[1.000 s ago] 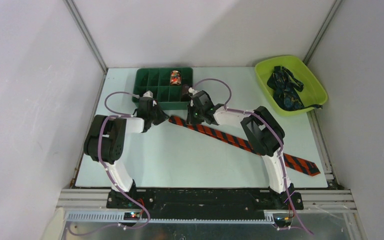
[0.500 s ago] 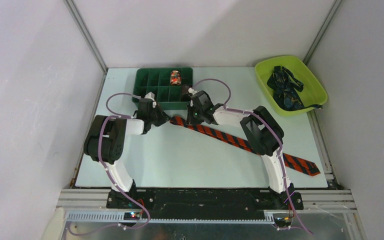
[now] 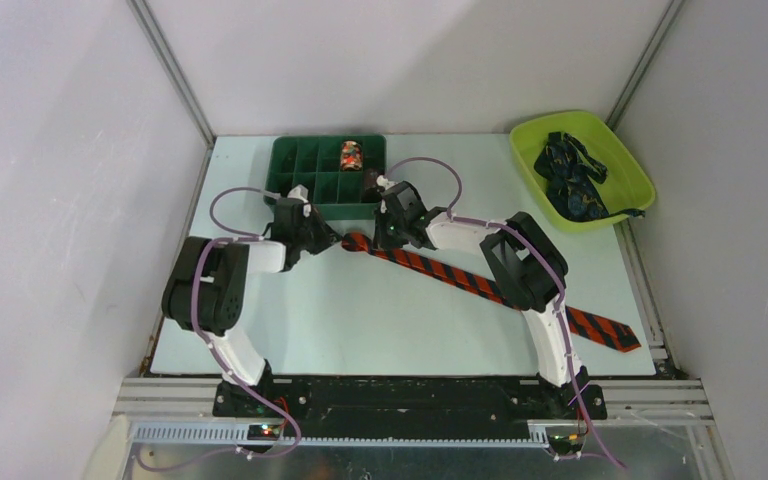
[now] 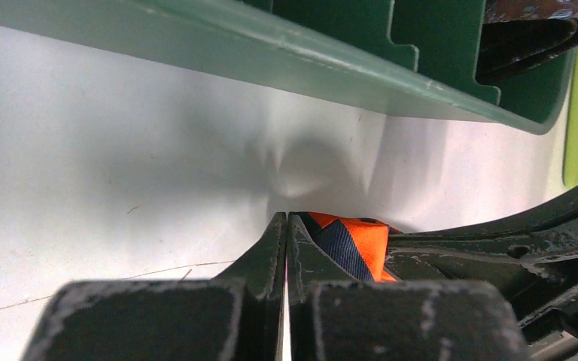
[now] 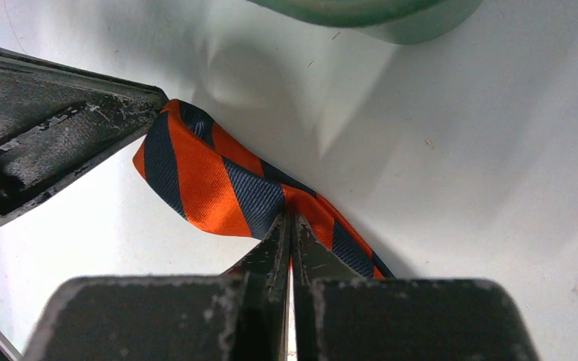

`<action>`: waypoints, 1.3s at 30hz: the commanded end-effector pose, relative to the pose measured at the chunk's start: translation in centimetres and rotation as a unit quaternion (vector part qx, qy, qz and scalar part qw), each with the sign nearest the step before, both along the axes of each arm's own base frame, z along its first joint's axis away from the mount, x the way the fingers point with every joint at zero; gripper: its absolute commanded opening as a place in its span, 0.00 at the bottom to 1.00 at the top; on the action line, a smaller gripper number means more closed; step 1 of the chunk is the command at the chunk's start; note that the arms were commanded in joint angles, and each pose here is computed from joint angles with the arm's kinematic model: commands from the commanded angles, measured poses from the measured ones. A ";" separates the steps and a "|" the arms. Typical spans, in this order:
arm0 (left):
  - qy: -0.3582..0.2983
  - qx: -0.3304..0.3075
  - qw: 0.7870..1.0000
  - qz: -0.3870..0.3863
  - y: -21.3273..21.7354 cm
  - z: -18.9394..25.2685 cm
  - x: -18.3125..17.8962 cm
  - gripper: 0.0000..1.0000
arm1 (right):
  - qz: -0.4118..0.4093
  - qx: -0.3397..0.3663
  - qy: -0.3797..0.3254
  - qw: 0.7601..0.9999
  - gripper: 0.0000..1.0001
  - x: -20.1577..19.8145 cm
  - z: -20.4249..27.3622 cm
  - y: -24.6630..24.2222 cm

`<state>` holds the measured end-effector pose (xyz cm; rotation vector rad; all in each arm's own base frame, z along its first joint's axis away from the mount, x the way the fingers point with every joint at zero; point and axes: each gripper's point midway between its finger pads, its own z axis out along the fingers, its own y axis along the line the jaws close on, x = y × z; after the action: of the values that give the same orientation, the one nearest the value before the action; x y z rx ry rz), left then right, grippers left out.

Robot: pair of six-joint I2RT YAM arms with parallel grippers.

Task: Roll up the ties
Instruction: Roll the tie at the center of the board.

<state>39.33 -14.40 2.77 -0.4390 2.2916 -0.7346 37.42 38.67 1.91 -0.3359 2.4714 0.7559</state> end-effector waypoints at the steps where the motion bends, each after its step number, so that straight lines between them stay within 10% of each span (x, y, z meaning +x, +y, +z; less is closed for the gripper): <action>1: -0.035 -0.031 0.999 -0.010 -1.0 3.1 0.7 0.00 | -0.006 -0.003 -0.006 1.000 0.00 0.5 0.2 0.4; 39: -0.086 -0.113 0.989 -0.049 -5.3 8.1 1.0 0.00 | -0.010 0.016 -0.026 0.999 0.00 0.8 2.4 0.6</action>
<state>39.53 -19.03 8.44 -0.3874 2.1549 -1.0025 37.49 38.78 1.91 -0.3314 2.4740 0.7533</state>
